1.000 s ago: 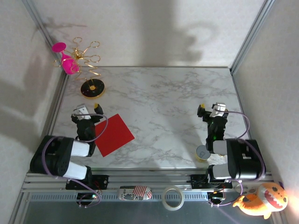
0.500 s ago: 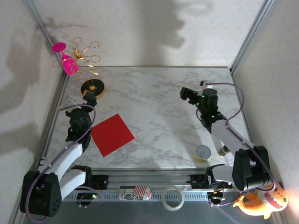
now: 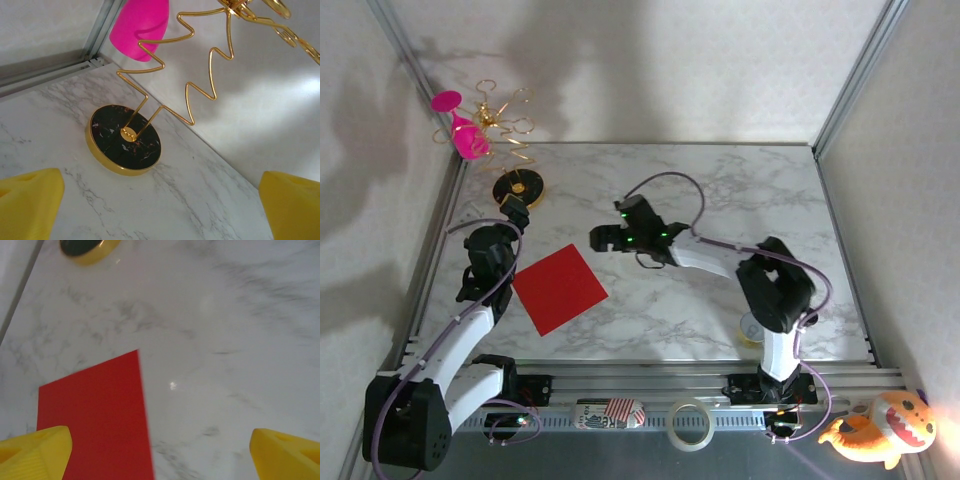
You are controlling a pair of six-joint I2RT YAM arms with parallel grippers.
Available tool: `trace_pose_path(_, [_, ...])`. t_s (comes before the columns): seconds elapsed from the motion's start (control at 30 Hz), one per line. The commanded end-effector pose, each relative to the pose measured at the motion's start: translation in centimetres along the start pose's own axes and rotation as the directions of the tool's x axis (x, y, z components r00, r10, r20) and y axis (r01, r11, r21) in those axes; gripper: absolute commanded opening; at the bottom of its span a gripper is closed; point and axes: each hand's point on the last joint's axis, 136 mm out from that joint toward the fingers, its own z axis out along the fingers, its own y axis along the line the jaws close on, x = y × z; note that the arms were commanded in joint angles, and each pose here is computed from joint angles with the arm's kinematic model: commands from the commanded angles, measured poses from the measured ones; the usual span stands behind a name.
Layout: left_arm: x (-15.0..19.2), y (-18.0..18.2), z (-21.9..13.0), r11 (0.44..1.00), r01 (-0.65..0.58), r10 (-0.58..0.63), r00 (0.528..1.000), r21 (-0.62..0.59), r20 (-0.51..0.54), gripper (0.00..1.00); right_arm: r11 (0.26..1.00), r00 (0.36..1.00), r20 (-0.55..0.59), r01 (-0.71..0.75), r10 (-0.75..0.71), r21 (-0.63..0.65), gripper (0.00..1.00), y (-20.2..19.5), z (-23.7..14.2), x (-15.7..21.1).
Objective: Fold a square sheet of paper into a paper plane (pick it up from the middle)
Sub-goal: Move the square sheet of paper to the center of the table.
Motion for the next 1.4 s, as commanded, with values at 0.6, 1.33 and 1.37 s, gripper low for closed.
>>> trace_pose_path(0.6, [-1.5, 0.7, -0.9, 0.998, -0.040, 0.042, 0.998, -0.046, 0.049, 0.99, 0.997, 0.949, -0.307, 0.054, -0.070, -0.061, 0.67, 5.6, 9.3, 6.2])
trace_pose_path(1.33, [1.2, -0.8, 0.8, 0.998, -0.062, 0.063, 0.995, 0.022, -0.073, 0.99, 0.846, 0.946, -0.015, -0.283, 0.324, 0.452, 0.68, -14.8, 0.0, 4.4])
trace_pose_path(1.37, [1.4, -1.0, 0.9, 0.998, -0.063, 0.065, 0.995, 0.028, -0.082, 0.99, 0.839, 0.947, -0.006, -0.283, 0.322, 0.464, 0.67, -15.6, -0.7, 4.4])
